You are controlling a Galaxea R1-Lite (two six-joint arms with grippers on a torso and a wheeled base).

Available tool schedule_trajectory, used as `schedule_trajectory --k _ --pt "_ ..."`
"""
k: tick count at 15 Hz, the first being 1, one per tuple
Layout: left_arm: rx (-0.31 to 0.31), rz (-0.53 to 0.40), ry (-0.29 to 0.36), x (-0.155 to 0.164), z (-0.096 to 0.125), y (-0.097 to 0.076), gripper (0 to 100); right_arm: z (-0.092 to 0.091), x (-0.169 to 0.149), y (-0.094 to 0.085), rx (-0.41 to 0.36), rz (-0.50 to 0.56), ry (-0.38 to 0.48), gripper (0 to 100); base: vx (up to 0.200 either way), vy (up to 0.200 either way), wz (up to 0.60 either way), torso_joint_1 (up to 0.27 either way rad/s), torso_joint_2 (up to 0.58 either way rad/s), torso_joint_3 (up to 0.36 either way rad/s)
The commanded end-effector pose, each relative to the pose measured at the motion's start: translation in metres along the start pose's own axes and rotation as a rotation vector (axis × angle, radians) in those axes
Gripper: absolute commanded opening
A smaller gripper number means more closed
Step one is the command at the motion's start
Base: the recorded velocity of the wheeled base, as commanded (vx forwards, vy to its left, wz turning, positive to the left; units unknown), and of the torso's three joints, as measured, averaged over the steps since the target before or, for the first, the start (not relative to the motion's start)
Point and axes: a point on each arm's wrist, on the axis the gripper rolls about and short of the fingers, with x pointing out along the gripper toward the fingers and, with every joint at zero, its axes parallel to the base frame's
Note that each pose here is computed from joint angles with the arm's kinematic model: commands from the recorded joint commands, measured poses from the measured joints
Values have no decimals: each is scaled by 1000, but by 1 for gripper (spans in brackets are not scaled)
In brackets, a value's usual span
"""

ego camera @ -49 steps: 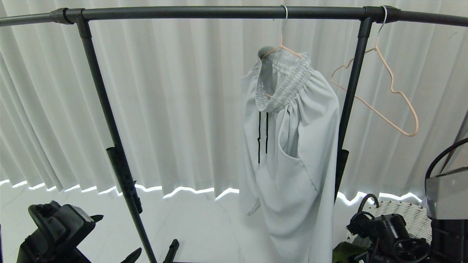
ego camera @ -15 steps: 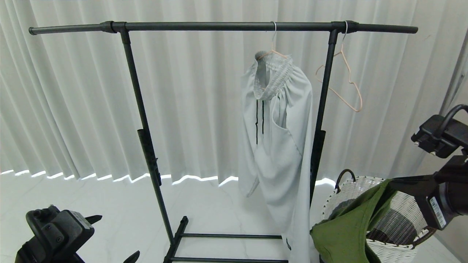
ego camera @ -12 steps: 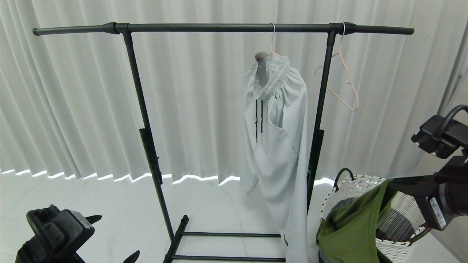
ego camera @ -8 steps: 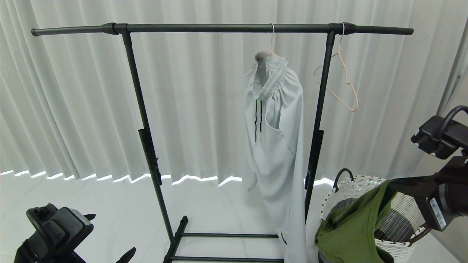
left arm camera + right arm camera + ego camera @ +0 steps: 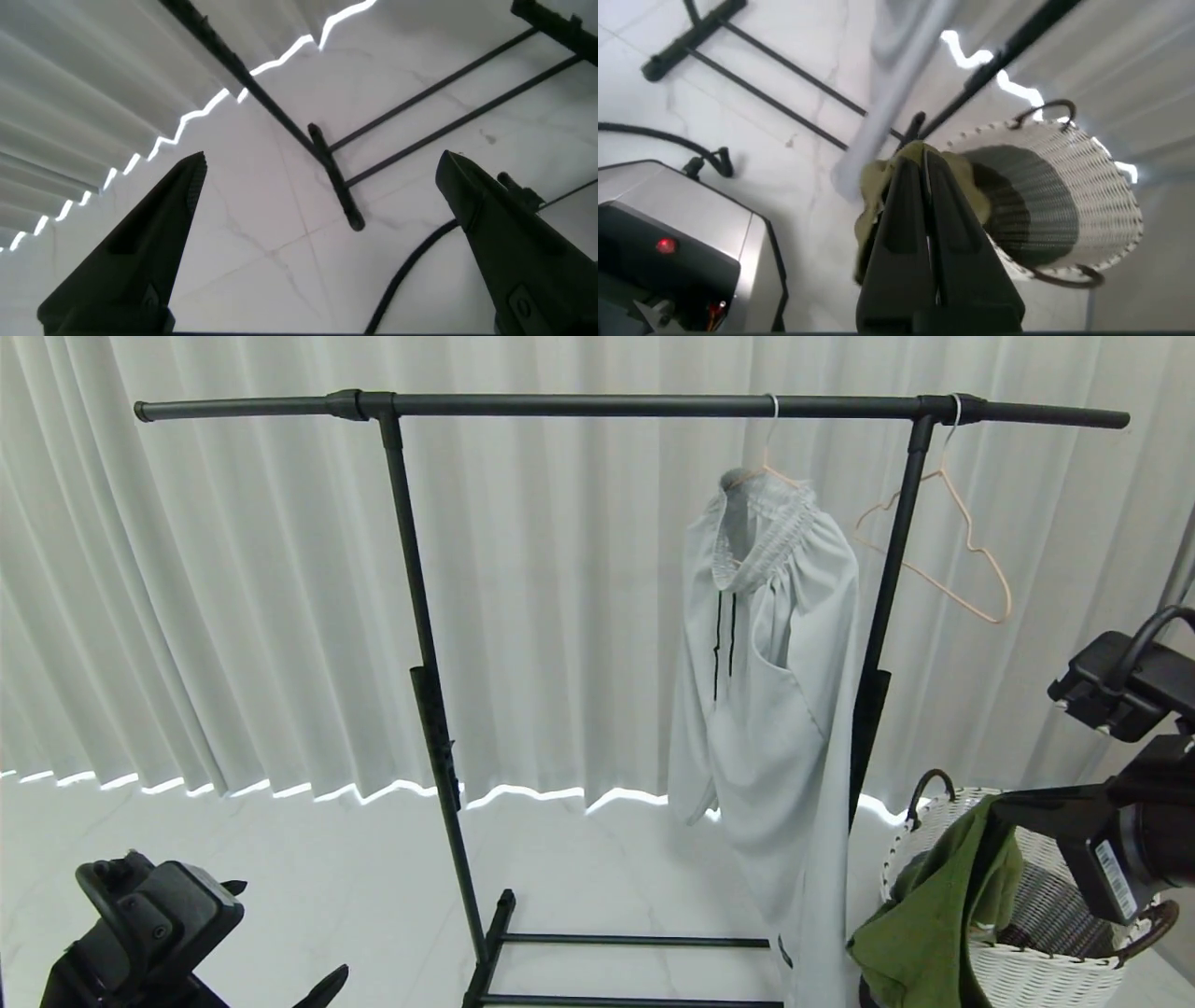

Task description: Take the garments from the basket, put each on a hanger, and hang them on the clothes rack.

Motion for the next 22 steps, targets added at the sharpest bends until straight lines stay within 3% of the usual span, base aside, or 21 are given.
schedule_trajectory --k 1,3,5,7,10,13,15,17,18,19,22 --pt "0 -2 -1 0 0 0 100 0 2 1 -4 5 6 0 0 0 0 0 0 0" --pt "2 -69 -42 0 3 -2 100 2 2 10 14 45 -10 0 0 0 0 0 0 0" --pt "20 -178 -127 2 17 -2 100 9 3 18 49 80 -62 0 0 0 0 0 0 0" --pt "33 -235 -144 7 25 -4 100 12 3 18 53 83 -85 0 0 0 0 0 0 0" --pt "91 -379 -182 33 65 -17 100 18 3 18 65 85 -129 0 0 0 0 0 0 0" --pt "79 -513 -200 59 105 -44 100 20 2 18 70 87 -150 0 0 0 0 0 0 0" --pt "-3 -647 -178 75 137 -85 100 23 1 18 77 101 -181 0 0 0 0 0 0 0" --pt "-79 -720 -136 82 157 -127 100 26 0 19 75 114 -208 0 0 0 0 0 0 0" --pt "-96 -731 -123 85 160 -136 100 26 0 20 74 118 -213 0 0 0 0 0 0 0" --pt "-152 -739 -93 93 173 -166 100 27 -1 22 69 125 -224 0 0 0 0 0 0 0" --pt "-231 -677 -70 124 194 -212 100 26 -2 22 71 125 -225 0 0 0 0 0 0 0"
